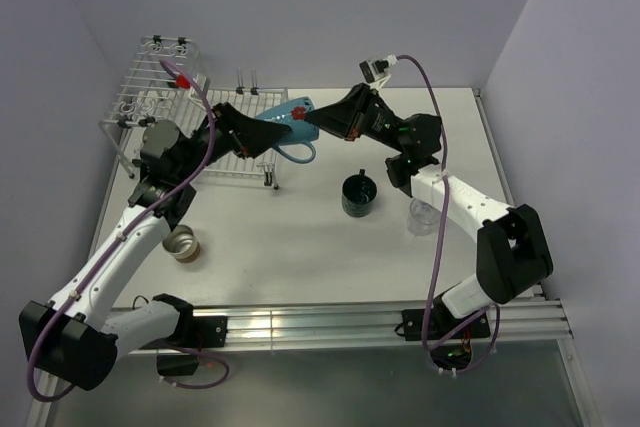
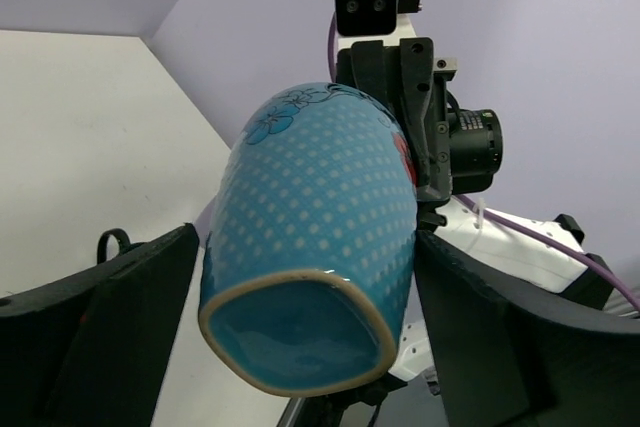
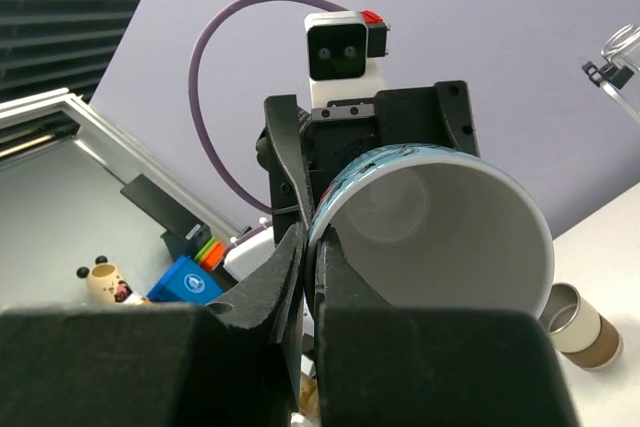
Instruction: Load the cups into the dish rack
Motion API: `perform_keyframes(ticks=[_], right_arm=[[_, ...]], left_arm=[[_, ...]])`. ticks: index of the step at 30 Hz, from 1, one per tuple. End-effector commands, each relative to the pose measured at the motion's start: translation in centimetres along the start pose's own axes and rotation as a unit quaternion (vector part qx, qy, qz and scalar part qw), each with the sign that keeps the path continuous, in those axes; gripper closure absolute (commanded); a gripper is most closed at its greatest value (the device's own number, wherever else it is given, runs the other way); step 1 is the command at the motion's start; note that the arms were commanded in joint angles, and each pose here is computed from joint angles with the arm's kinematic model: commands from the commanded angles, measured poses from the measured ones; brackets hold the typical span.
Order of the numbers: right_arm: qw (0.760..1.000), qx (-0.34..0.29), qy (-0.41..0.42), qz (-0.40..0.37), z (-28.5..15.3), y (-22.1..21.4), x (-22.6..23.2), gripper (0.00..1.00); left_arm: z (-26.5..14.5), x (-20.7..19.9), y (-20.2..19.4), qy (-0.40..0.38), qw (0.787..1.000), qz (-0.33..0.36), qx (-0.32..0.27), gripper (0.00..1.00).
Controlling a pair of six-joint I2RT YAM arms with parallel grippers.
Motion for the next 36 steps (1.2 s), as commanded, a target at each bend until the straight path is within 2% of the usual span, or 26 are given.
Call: perform_keyframes(ticks=[1,4,5,6,7,9,10,11,15,21,22,25,30,34,35,36], right_arm=[[0.997,-0.017,0.063,-0.052,-0.2,0.4,3.8,1.00],[0.997,-0.017,0.057,-0.053,-0.3,0.2,3.5,1.00],[0.997,-0.018,0.056,-0.055,-0.4,0.2,3.5,1.00],[0.997,-0.019,0.054,-0.056,-0.4,0.2,3.5,1.00],[0.997,-0.020,0.047,-0.057,-0.4,0.2,3.1,1.00],[0.997,-0.024,0.040,-0.059,-0.4,0.2,3.0,1.00],[0.997,-0.027,0.028,-0.062,-0.5,0.3,2.4,1.00],[0.997,-0.032,0.025,-0.067,-0.5,0.4,2.5,1.00],[0.995,-0.051,-0.014,-0.081,-0.7,0.8,1.4,0.93],[0.987,-0.081,-0.082,-0.108,-1.6,1.5,0.3,0.63],[0.983,-0.091,-0.112,-0.113,-1.9,1.8,-0.6,0.55],[0.974,-0.108,-0.148,-0.130,-2.4,2.4,-0.9,0.46],[0.965,-0.127,-0.184,-0.140,-3.1,2.9,-1.1,0.42],[0.948,-0.150,-0.238,-0.149,-4.7,3.3,-2.2,0.42],[0.937,-0.173,-0.260,-0.155,-5.3,4.0,-2.4,0.41],[0.927,-0.173,-0.293,-0.159,-6.2,3.9,-3.3,0.41]], left_arm=[[0.1,-1.5,0.8,-0.028,0.999,0.011,-0.013,0.10],[0.4,-1.8,0.7,-0.037,0.999,0.008,-0.009,0.27],[0.4,-1.9,0.7,-0.041,0.999,0.008,-0.007,0.41],[0.5,-2.1,0.6,-0.043,0.999,0.007,-0.006,0.49],[0.6,-2.2,0.6,-0.046,0.999,0.006,-0.004,0.64],[0.6,-2.5,0.6,-0.053,0.999,0.004,-0.001,0.78],[0.7,-2.7,0.6,-0.054,0.999,0.004,-0.001,0.92],[0.6,-2.9,0.7,-0.057,0.998,0.006,-0.002,0.99],[0.4,-3.5,1.3,-0.059,0.998,0.010,-0.010,1.00],[0.1,-4.1,2.5,-0.041,0.998,0.031,-0.023,1.00],[0.0,-4.4,2.7,-0.041,0.998,0.036,-0.025,1.00],[-0.1,-4.4,3.0,-0.033,0.998,0.042,-0.026,1.00],[0.0,-4.5,3.4,-0.029,0.998,0.049,-0.028,1.00],[0.0,-4.5,4.5,-0.008,0.997,0.066,-0.037,1.00],[0.0,-4.3,4.9,0.005,0.996,0.082,-0.040,1.00],[0.2,-2.6,4.9,0.051,0.995,0.075,-0.035,1.00]])
Point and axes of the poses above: each gripper's point midway between its finger pads, its own z axis out along the fingers, its own x axis along the line the jaws close on, y = z × x, the point moved 2 cm from there along -z, back along the fingers, and after that the axes turned 5 degrees about z, right-handed, at the moved point
